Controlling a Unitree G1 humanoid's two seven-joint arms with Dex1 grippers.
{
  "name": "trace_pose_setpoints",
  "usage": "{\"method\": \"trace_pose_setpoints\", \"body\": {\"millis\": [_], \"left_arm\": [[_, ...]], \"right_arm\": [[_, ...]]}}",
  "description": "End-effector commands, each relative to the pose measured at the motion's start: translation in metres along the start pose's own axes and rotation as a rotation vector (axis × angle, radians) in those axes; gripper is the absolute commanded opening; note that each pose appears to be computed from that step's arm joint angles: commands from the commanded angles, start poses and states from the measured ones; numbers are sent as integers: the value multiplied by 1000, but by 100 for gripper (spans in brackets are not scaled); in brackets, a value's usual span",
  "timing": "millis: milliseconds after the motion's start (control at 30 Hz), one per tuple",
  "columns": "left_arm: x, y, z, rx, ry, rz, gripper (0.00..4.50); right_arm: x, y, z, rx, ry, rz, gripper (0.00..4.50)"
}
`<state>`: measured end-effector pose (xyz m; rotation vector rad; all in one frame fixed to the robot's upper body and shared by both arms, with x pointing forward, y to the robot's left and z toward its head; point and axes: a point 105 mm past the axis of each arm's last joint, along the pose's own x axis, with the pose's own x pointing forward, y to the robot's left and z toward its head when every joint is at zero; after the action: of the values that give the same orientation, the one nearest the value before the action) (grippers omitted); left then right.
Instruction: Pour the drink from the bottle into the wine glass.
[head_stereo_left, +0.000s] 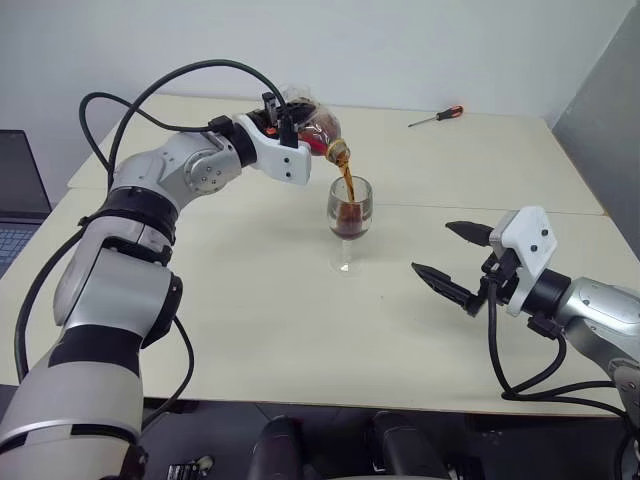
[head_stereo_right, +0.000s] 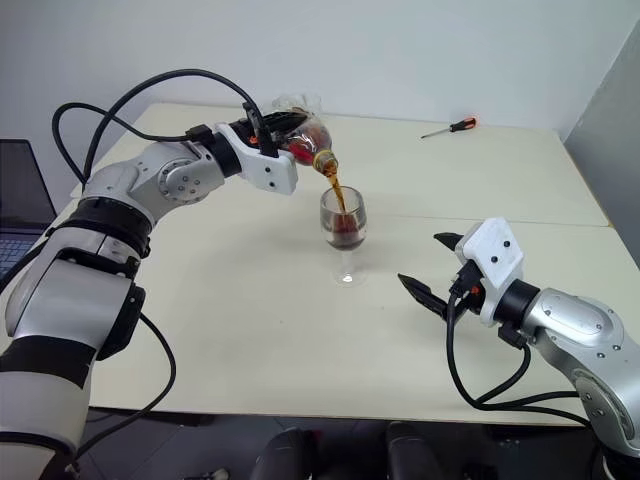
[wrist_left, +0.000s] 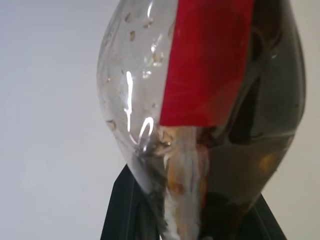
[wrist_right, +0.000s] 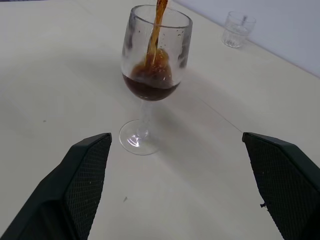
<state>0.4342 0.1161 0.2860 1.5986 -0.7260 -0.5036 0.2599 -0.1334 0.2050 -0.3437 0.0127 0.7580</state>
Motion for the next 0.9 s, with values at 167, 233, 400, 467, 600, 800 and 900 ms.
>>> {"method": "trace_pose_setpoints", "body": {"millis": [167,233,400,467,600,800,900], "left_arm": [[0,30,-2,48,4,78,69],[0,30,-3,49,8,79,69],[-1,30,-5,52,15,79,69],[-1,31,-5,51,17,79,69],[-1,29,-5,43,17,75,69],[1,22,-4,-180,17,104,69],[1,17,-6,-315,21,107,69]], "right_arm": [[-1,0,10,-44,-31,0,450],[-1,0,10,-44,-32,0,450],[-1,-1,11,-42,-37,-1,450],[-1,-1,11,-42,-40,-1,450],[-1,0,12,-43,-42,-1,450],[-1,-1,12,-43,-42,-2,450],[-1,-1,12,-43,-41,0,450]]}}
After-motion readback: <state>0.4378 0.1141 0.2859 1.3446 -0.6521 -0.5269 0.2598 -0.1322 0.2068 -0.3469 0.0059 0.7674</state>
